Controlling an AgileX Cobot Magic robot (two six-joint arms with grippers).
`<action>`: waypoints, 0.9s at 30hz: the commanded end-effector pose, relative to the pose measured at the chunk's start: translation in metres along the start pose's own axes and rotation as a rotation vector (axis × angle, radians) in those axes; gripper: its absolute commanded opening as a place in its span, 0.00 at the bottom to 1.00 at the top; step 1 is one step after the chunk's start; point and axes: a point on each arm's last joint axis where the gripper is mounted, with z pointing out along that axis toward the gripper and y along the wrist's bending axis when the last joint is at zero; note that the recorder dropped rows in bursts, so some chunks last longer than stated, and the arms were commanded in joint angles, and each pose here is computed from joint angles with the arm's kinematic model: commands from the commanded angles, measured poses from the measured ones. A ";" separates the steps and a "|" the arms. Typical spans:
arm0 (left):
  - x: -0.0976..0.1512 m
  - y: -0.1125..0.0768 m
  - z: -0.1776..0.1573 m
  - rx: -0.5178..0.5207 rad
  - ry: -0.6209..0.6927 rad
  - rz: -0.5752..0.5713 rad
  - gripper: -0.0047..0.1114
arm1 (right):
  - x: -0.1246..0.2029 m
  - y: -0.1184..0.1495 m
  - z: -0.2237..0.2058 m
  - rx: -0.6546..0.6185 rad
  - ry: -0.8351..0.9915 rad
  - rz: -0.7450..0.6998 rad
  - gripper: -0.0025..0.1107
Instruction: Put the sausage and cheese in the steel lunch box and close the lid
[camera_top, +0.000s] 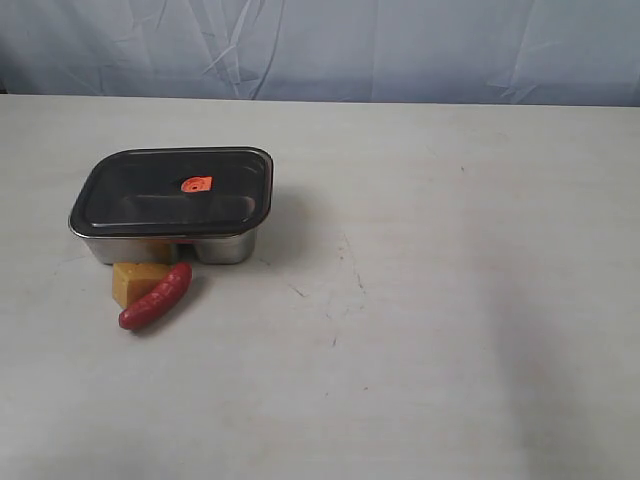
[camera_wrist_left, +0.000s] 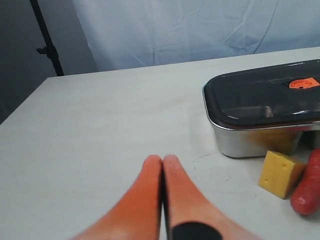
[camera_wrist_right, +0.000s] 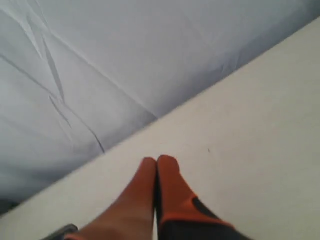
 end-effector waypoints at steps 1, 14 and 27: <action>-0.001 0.000 0.000 -0.001 -0.020 0.033 0.04 | -0.009 0.004 0.102 -0.017 0.311 -0.156 0.01; -0.015 0.002 -0.002 -0.032 -0.173 0.210 0.04 | 0.102 0.023 0.277 -0.669 0.860 0.116 0.53; -0.015 0.002 -0.002 -0.032 -0.174 0.210 0.04 | 0.164 0.057 0.303 -0.710 0.957 0.079 0.56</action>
